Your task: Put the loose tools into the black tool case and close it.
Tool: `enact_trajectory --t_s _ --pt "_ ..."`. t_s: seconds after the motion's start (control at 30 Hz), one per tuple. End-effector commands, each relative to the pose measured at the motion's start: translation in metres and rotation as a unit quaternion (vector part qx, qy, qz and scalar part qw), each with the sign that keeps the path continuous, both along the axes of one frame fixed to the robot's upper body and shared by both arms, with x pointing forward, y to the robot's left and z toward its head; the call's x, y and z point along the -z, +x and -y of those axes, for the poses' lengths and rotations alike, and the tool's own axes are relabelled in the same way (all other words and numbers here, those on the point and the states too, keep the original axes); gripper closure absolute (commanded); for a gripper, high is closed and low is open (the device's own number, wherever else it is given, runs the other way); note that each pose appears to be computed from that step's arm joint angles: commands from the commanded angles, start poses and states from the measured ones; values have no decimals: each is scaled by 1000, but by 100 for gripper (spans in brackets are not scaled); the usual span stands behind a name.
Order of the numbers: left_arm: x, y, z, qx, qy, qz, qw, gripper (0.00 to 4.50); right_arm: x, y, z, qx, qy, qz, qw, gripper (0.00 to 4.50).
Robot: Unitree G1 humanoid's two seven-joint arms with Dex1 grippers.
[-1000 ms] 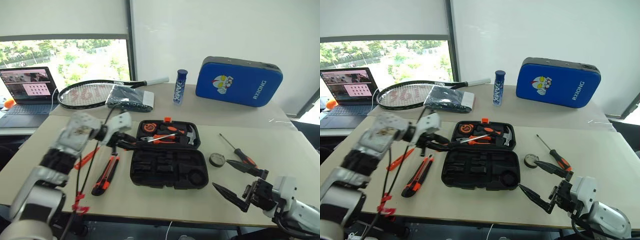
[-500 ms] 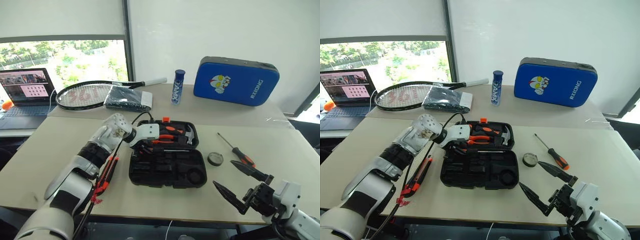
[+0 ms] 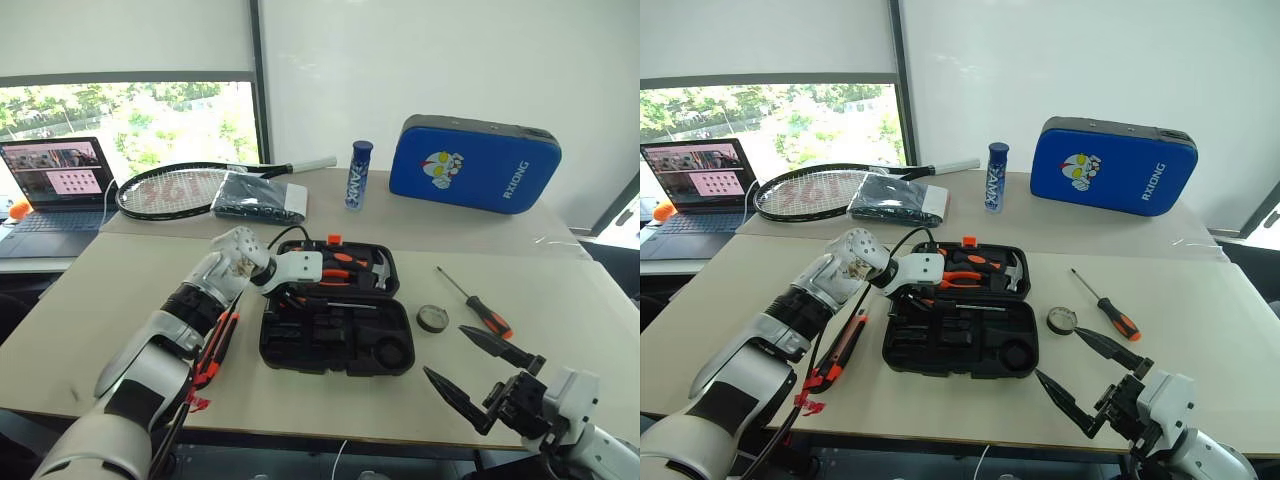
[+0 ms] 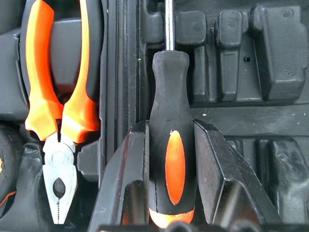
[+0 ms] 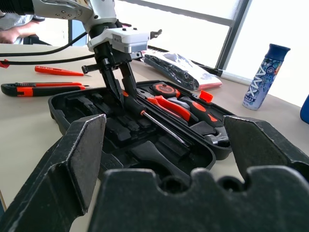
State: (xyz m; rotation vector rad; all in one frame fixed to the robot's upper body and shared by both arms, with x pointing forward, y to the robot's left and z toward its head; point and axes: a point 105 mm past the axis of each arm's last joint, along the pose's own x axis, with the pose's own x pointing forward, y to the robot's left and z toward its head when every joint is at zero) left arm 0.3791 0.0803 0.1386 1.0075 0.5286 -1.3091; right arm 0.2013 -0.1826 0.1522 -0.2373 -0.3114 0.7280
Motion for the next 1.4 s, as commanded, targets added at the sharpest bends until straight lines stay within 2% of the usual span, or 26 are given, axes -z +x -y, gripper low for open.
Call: enact_trajectory --t_s 0.03,0.07,0.13,0.27,0.43,0.5,0.53,0.63,0.8,0.93,1.17,1.4 --pt "-4 2 -1 -6 -1 15 1000 172 -12 0 -3 -6 -2 24 1000 0" --pt "-7 2 0 -5 -5 20 1000 150 -12 0 -3 -6 -2 24 1000 0" --pt "-14 3 3 -1 -18 31 999 79 -12 0 -3 -6 -2 24 1000 0" --pt "-29 4 7 9 -41 53 998 79 -12 0 -2 -6 -3 23 1000 0" --pt "-47 -1 11 20 -114 60 991 79 -9 -1 0 -4 -3 19 1000 0" --pt "-49 0 10 18 -153 60 986 130 -8 -1 0 -3 -3 18 1000 0" --pt "-46 -2 9 28 -167 53 984 140 -8 -2 0 -3 -3 17 1000 0" --pt "-42 0 6 22 -213 34 976 253 -7 -2 0 -2 -3 17 1000 0" --pt "-19 8 1 -10 -209 10 978 438 -8 -1 -3 -2 -2 20 1000 0" --pt "-6 15 3 -31 -203 16 979 448 -10 -1 -4 -2 -2 22 1000 0" --pt "12 13 3 -36 -176 -3 984 448 -11 0 -4 -1 -3 23 1000 0" --pt "29 2 9 -19 -159 -26 987 448 -11 1 -4 2 -1 24 1000 0"
